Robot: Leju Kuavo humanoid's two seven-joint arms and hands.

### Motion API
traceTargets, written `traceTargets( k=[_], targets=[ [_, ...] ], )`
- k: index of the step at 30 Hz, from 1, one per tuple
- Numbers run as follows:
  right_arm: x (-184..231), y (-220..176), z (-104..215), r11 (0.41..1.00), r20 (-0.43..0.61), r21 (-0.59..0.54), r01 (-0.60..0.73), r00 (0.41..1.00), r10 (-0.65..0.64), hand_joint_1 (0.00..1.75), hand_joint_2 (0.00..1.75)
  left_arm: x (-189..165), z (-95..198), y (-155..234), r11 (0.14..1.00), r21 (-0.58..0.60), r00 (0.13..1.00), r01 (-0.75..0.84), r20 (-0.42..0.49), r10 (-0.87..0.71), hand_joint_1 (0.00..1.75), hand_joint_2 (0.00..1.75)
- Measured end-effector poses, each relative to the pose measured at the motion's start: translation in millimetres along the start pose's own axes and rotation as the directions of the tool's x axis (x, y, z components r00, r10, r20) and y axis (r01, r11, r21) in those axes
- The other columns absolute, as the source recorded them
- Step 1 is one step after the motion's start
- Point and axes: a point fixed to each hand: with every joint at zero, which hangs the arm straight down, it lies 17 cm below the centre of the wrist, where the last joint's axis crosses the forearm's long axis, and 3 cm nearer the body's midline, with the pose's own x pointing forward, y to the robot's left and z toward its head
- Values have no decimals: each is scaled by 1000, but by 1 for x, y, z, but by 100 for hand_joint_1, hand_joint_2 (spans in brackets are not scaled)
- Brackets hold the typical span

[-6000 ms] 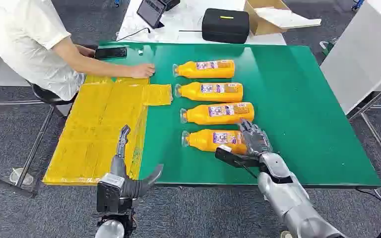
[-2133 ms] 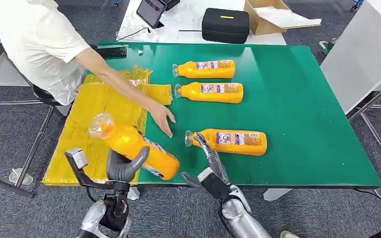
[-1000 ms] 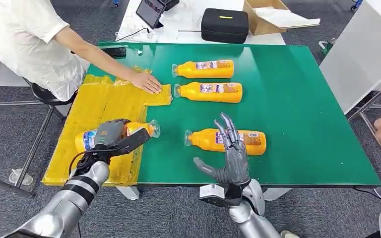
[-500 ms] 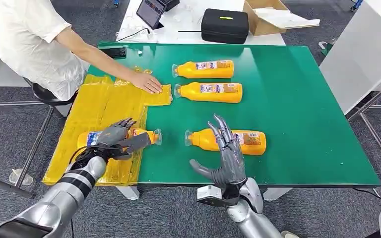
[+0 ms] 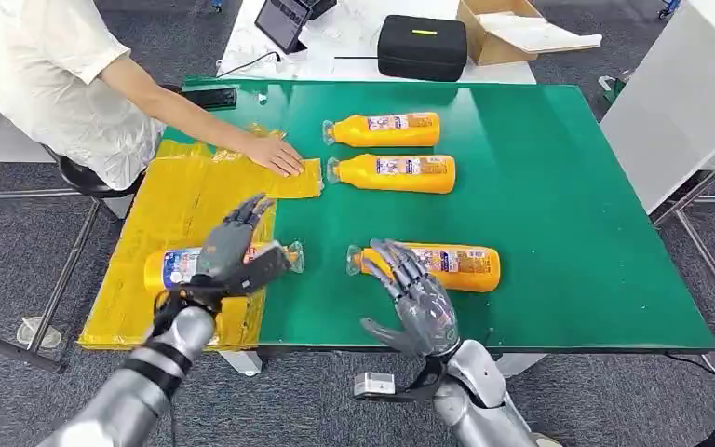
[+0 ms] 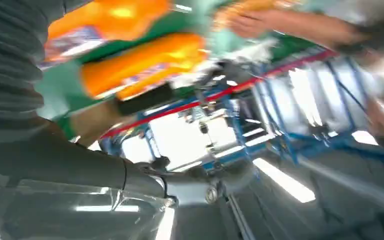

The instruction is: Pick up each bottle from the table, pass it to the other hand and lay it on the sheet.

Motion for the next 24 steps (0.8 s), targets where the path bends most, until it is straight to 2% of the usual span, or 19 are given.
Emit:
traceTargets(
  k=[5,9,17,24],
  targets=[
    [-63,-6,28,994,-161,48,-100,981,106,0,175,62,23,-26,999,45,993,-15,115,9,0,175],
    [-103,6,52,983,-290,147,-111,945,150,0,175,83,35,-32,998,40,986,-51,161,44,0,175],
    [-154,18,79,951,-382,287,-114,897,223,0,175,102,49,-40,995,35,974,-91,212,82,0,175],
    [-195,12,76,924,-391,342,-171,868,305,0,175,123,55,-42,984,37,953,-173,260,158,0,175]
  ],
)
